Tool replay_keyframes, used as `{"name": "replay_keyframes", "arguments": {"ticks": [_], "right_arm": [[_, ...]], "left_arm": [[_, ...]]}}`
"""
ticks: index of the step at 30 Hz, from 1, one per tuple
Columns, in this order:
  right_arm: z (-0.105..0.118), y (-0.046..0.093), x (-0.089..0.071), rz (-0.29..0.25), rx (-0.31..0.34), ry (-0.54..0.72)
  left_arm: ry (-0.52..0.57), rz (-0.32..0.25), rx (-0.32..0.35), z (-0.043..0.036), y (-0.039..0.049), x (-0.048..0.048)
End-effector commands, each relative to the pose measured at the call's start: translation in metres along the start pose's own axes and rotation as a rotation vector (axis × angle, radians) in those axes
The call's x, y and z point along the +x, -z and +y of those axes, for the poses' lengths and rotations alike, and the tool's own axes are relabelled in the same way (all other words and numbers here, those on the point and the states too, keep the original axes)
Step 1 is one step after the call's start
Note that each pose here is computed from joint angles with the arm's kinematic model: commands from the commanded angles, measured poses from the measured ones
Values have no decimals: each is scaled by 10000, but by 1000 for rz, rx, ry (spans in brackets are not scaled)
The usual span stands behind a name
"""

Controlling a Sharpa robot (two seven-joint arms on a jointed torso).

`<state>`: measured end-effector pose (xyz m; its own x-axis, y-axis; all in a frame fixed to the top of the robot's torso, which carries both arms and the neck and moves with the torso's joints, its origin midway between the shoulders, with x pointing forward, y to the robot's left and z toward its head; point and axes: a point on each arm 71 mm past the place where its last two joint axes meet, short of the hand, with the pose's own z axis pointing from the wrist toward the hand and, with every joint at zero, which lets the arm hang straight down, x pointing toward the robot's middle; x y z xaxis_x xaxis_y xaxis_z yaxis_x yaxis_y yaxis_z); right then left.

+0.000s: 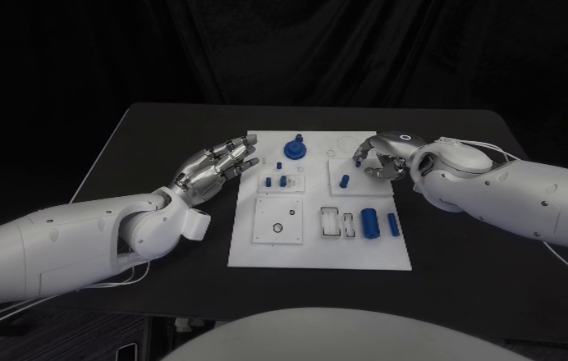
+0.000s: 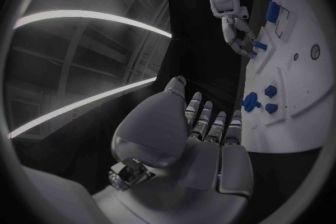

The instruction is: Assemble the parts on the task board

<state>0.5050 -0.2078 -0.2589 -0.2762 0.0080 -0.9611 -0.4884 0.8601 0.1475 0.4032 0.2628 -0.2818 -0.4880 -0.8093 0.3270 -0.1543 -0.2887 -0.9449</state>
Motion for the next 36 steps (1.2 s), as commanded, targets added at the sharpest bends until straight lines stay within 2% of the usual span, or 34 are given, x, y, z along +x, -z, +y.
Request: {"name": "replay_keyframes", "arguments": {"ticks": [1,15,36], "right_arm": [[13,3,-24,-59,-26,7],[16,-13,-12,-66,-30,8],[18,-71,118,-23,-14,6]], "left_arm": [[17,22,221,-146,8,21],[15,23,207,-127,-14,3],[18,28,193,-105,-32,-17]]}}
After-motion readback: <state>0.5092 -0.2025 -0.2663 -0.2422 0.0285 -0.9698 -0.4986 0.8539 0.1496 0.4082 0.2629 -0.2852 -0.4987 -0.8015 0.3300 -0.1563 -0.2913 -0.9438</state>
